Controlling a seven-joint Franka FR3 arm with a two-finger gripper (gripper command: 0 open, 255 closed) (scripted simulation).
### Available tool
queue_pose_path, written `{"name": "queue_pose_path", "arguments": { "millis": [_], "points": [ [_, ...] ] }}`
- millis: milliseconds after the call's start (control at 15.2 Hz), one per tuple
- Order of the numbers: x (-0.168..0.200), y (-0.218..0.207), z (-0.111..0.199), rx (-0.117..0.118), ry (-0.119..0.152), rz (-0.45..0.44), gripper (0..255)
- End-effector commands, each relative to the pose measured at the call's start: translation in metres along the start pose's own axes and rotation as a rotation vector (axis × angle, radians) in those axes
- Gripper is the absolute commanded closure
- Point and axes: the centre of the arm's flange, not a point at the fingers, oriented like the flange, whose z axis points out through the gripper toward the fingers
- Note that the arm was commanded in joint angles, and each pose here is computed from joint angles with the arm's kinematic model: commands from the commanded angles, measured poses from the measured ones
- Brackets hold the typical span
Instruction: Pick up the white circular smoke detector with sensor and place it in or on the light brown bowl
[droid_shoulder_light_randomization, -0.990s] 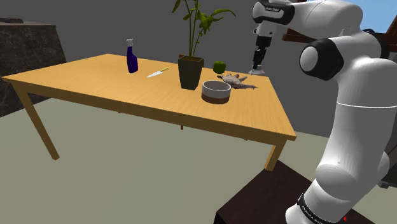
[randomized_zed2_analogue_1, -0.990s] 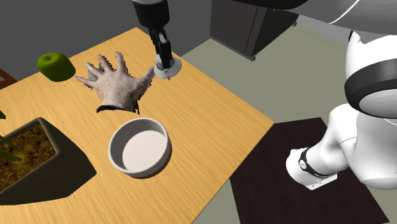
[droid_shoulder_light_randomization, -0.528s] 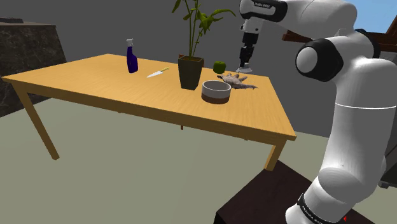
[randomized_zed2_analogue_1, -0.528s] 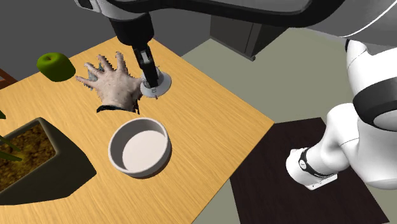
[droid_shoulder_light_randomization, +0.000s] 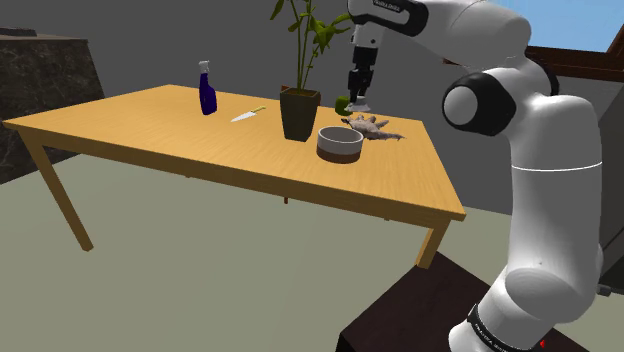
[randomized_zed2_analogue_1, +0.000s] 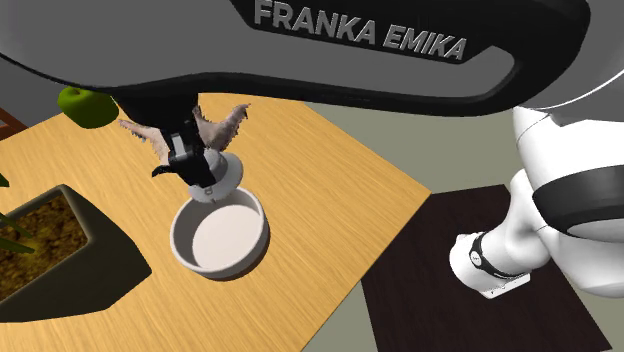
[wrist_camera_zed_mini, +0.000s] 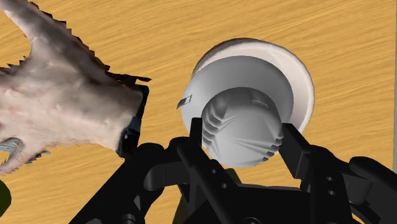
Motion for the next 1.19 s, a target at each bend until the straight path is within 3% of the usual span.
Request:
{"name": "queue_pose_path", "arguments": {
  "millis": [0, 66, 1122],
  "points": [
    [0.016, -0.02, -0.003, 0.0, 0.0, 0.001, 255],
    [0.029, -0.034, -0.004, 0.0, 0.0, 0.001, 255],
    [0.028, -0.034, 0.081, 0.0, 0.0, 0.001, 255]
  ]
}}
